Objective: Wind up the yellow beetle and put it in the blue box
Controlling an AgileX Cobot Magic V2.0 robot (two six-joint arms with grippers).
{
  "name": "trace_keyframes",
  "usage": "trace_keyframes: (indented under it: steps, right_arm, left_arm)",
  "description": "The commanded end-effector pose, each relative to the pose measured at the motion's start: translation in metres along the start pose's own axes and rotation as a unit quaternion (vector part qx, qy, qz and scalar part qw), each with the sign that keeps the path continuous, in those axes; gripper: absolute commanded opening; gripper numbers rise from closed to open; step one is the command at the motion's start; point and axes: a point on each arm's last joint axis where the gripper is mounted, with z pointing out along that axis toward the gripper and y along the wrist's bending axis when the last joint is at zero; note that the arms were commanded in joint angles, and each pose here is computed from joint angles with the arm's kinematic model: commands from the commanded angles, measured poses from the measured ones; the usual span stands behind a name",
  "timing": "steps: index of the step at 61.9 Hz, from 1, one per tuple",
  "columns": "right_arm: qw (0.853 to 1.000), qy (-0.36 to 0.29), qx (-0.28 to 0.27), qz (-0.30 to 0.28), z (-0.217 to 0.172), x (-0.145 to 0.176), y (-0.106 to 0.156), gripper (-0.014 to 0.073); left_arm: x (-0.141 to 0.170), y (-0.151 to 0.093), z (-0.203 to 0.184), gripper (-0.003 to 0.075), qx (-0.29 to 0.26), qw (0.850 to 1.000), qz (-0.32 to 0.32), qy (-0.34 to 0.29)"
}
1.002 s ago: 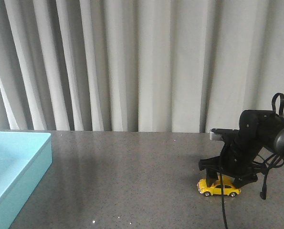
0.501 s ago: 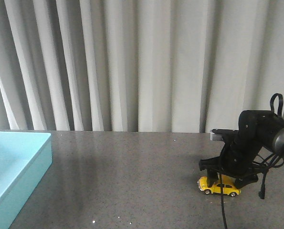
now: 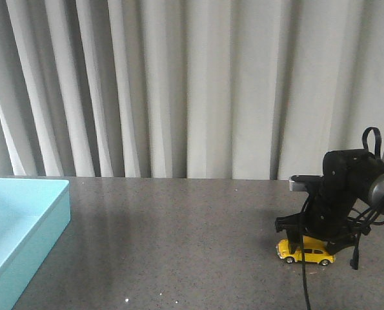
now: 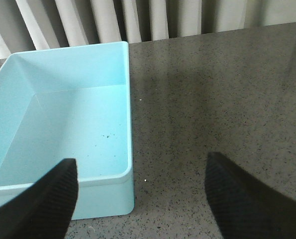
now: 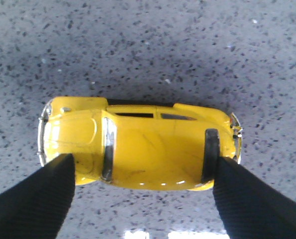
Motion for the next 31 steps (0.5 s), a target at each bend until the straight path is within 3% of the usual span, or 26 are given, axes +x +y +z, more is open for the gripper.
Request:
trace_keyframes:
  steps: [1, 31]
  right_arm:
    - [1.0, -0.016, 0.015, 0.009, -0.012, -0.005, -0.027, 0.0561]
    - [0.999, -0.022, 0.016, 0.04, -0.013, -0.001, -0.137, 0.0561]
  left_arm:
    - [-0.014, -0.001, -0.003, 0.0514, 0.002, 0.999, -0.003, -0.042]
    - [-0.014, -0.001, -0.003, 0.0514, 0.002, 0.999, -0.003, -0.041]
